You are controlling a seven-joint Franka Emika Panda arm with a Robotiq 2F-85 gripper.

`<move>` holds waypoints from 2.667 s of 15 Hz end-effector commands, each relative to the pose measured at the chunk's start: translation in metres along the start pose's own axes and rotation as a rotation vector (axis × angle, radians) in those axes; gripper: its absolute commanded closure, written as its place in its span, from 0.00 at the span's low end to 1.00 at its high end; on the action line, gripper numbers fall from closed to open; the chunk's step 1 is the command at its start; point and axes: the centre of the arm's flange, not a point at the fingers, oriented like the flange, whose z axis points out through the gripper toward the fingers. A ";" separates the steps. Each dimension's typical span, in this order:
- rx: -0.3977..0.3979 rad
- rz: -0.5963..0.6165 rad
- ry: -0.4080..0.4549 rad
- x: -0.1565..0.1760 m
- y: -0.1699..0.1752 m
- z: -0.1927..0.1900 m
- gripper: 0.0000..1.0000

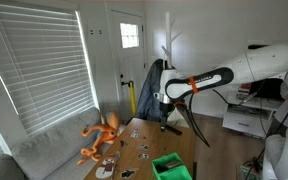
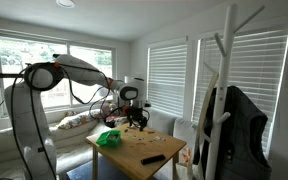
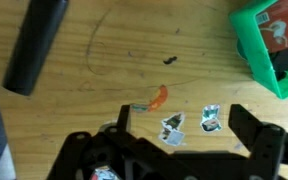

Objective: Pour the content in the green storage box onto the table and place the green box forward on the table

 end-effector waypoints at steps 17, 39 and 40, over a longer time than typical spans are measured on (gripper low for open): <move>-0.022 -0.322 -0.221 0.022 -0.065 0.026 0.00; -0.095 -0.583 -0.180 0.024 -0.154 0.095 0.19; -0.088 -0.579 -0.180 0.026 -0.153 0.099 0.26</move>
